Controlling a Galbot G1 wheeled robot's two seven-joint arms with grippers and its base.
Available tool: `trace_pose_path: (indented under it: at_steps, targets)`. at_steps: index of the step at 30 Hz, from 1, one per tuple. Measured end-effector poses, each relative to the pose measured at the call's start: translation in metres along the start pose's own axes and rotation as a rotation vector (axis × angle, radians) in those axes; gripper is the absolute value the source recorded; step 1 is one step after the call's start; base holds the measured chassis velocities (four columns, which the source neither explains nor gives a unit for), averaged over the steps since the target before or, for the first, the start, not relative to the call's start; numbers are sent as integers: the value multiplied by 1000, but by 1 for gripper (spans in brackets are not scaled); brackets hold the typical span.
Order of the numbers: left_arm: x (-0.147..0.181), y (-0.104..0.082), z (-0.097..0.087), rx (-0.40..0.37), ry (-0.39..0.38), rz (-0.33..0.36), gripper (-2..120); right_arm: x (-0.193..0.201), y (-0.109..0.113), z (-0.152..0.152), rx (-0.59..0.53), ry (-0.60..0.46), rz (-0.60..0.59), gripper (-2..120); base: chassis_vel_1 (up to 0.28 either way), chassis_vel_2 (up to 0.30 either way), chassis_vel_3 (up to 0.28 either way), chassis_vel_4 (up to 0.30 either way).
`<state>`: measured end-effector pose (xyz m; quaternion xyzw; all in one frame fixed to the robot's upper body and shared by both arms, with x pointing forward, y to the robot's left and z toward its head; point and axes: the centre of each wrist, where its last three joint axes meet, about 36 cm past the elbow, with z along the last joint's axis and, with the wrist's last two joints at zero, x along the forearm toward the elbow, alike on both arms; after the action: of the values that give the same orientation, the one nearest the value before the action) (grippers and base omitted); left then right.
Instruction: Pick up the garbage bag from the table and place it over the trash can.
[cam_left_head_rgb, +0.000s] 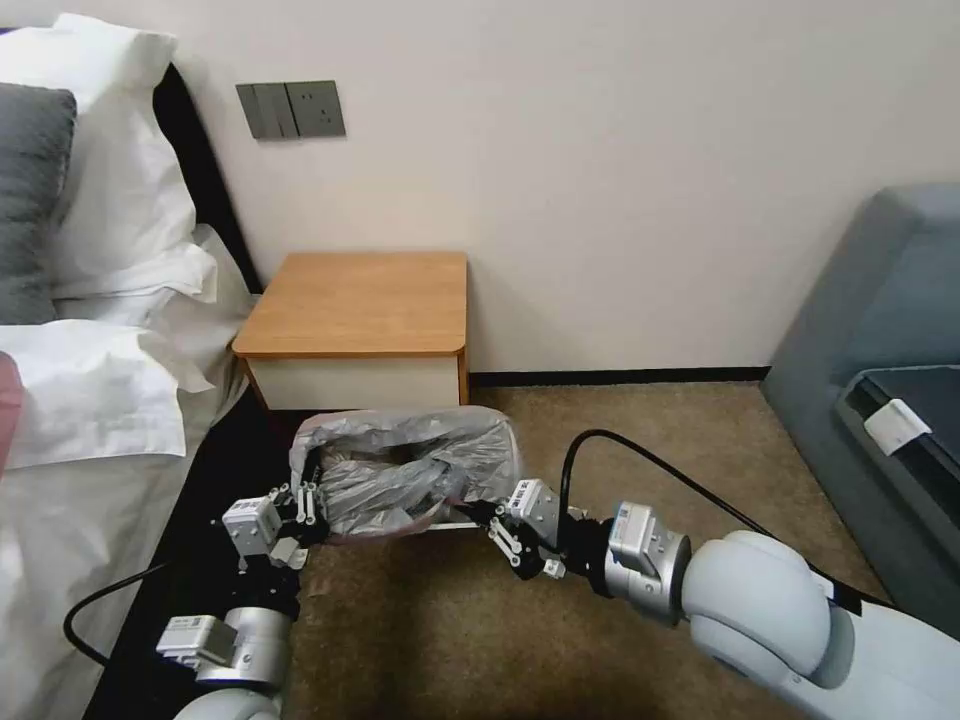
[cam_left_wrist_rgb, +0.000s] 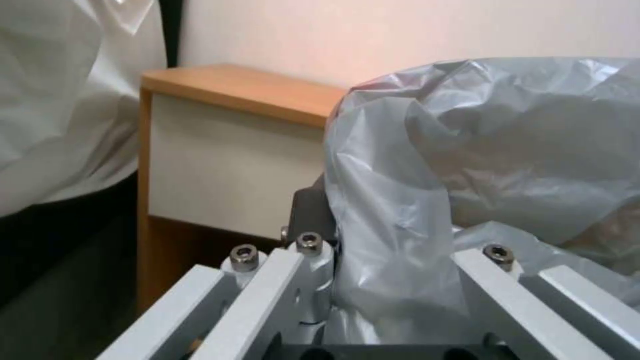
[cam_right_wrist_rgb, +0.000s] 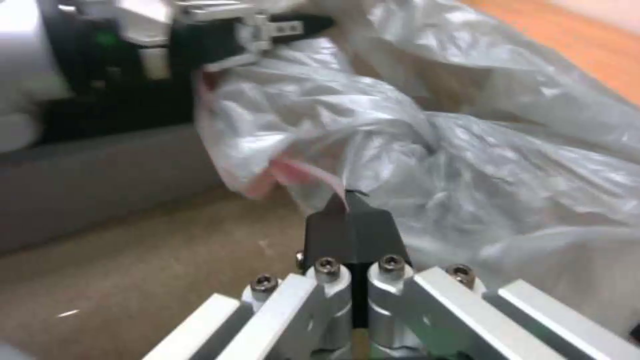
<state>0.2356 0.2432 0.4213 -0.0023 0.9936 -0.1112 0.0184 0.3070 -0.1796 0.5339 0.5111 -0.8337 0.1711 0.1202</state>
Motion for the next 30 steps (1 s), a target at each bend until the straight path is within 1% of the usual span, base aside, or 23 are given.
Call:
trace_pose_path:
  at_steps: [2,11,13,17,20,21,23,30]
  targets:
    - [-1,0,1,9,7,-7,8,2,5,6,7,16,-22,0,0,0,0,0]
    - [-1,-2,-3,48,16,-23,8,4,6,25,55,64,-31,0,0,0,0,0]
    - [-1,-4,-7,78,18,-29,8,1,3,31,71,76,-18,0,0,0,0,0]
    - [-1,-5,-10,104,24,-30,8,-3,-1,38,79,88,0,0,0,0,0,0]
    - [0,-8,-18,163,41,-30,8,-11,-9,53,102,97,62,0,0,0,0,0]
    - [0,-8,-18,163,41,-30,8,-11,-9,53,102,97,62,0,0,0,0,0]
    - [0,-9,-21,193,56,-29,8,-15,-13,60,99,101,87,0,0,0,0,0]
    - [0,-9,-23,232,78,-32,8,-21,-21,73,97,110,111,0,0,0,0,0]
